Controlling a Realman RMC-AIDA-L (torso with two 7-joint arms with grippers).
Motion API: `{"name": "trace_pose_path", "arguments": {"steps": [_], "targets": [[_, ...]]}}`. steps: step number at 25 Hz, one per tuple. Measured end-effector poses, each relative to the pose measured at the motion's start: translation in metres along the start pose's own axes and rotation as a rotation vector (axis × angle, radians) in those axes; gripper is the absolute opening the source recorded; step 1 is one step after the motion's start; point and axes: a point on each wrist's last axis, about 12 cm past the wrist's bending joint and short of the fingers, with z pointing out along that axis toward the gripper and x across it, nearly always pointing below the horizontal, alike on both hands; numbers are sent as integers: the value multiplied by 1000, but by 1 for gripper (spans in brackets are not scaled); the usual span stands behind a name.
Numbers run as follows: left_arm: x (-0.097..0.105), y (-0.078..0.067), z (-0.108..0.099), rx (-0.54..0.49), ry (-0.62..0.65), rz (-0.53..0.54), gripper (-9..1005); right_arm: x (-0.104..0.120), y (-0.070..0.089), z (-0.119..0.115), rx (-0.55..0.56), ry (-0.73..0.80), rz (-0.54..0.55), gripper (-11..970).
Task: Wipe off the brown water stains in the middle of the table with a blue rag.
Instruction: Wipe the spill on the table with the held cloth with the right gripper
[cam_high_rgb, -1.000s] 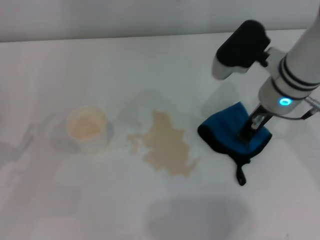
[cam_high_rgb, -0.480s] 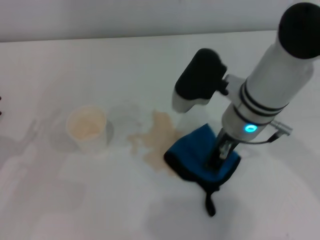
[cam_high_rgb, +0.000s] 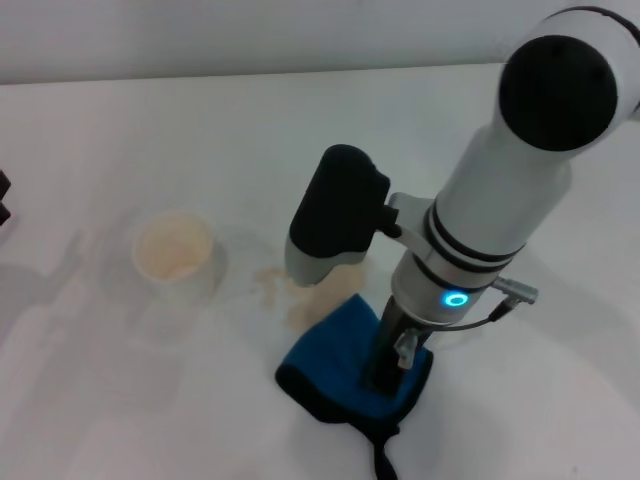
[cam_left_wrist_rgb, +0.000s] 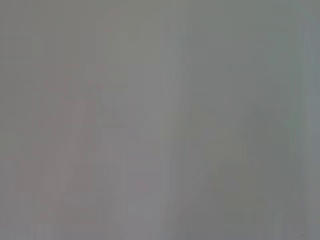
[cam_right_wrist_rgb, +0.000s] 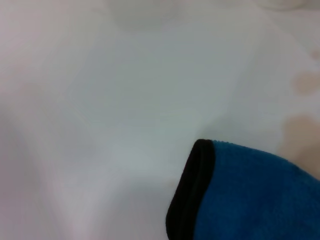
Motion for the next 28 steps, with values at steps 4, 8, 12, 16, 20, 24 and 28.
{"name": "trace_pose_path", "arguments": {"steps": [4, 8, 12, 16, 20, 24, 28], "targets": [[-1, 0, 1, 7, -5, 3, 877, -8, -5, 3, 17, -24, -2, 45], [-1, -1, 1, 7, -5, 3, 877, -14, -14, 6, 40, -36, 10, 46], [0, -1, 0, 5, -2, 1, 877, -22, -23, 6, 70, -64, 15, 46], [0, -1, 0, 1, -2, -1, 878, -32, -30, 1, 103, -102, 11, 46], [0, -1, 0, 0, -3, -2, 878, -39, -39, -5, 125, -146, 19, 46], [0, -1, 0, 0, -6, -1, 878, -41, -47, -9, 144, -186, 31, 45], [-1, -1, 2, 2, -9, -1, 878, -41, -60, -7, 178, -195, 58, 44]]}}
